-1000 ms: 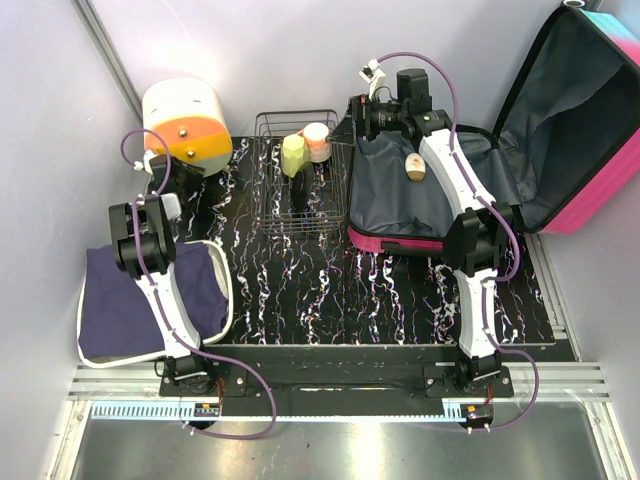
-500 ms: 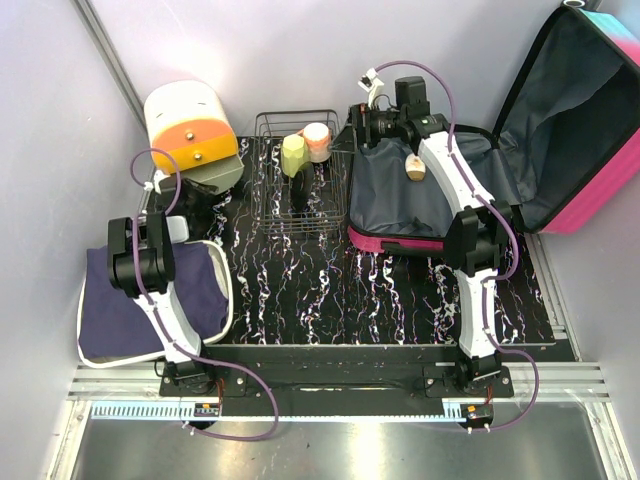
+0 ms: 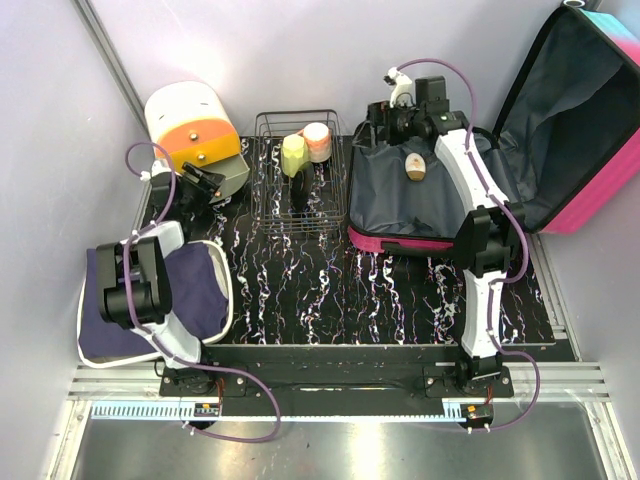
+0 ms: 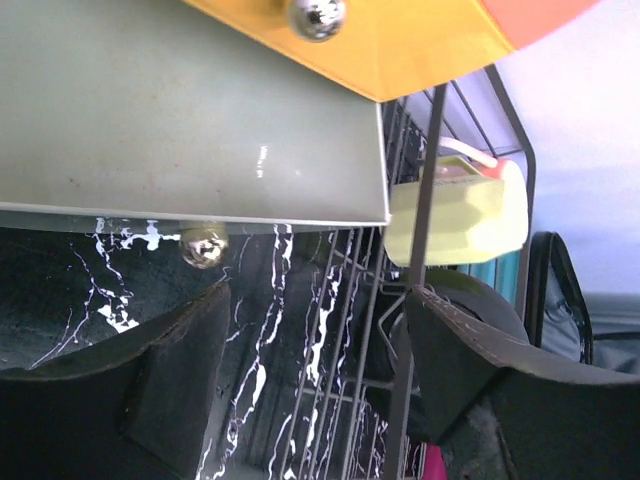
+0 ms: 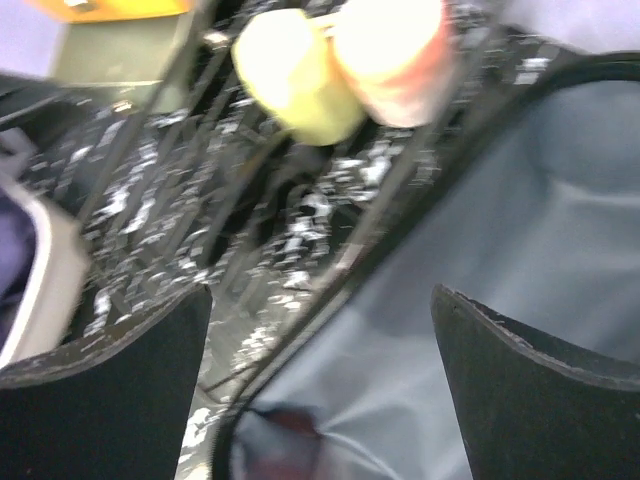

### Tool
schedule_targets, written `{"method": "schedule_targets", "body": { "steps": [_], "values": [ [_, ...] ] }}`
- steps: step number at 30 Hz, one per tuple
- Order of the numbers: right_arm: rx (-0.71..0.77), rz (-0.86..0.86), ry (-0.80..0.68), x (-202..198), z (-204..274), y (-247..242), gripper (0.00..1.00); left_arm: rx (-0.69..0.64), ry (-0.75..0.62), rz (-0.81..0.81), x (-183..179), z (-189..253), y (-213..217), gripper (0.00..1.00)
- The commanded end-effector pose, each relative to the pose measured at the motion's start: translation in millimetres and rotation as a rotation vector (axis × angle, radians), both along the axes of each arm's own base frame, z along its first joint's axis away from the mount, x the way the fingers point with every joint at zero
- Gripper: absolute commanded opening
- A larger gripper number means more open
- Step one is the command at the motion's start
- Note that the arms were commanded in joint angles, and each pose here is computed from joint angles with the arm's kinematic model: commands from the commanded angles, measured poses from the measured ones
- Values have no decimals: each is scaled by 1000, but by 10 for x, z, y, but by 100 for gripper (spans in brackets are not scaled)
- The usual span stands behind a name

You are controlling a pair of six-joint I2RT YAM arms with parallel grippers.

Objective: Open, take out, and arrange the luggage

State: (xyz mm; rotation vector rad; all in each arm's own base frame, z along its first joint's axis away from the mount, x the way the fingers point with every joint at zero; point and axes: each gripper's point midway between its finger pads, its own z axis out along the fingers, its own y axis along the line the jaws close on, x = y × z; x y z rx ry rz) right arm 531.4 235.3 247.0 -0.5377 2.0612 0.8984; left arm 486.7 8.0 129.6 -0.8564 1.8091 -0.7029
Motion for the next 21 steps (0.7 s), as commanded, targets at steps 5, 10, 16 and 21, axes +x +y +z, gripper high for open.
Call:
{"method": "schedule_targets", "body": {
  "steps": [5, 10, 16, 21],
  "values": [
    [-408, -348, 17, 569, -612, -1240, 100, 386, -243, -286, -261, 1014, -203, 84],
    [-511, -397, 66, 668, -988, -1495, 100, 670, -347, -360, -346, 1546, -159, 86],
    [-548, -442, 122, 776, -1428, -1618, 99, 790, -423, -366, -395, 1903, -139, 87],
    [-539, -459, 159, 821, -1653, -1665, 100, 749, -466, -345, -422, 2095, -186, 87]
  ]
}}
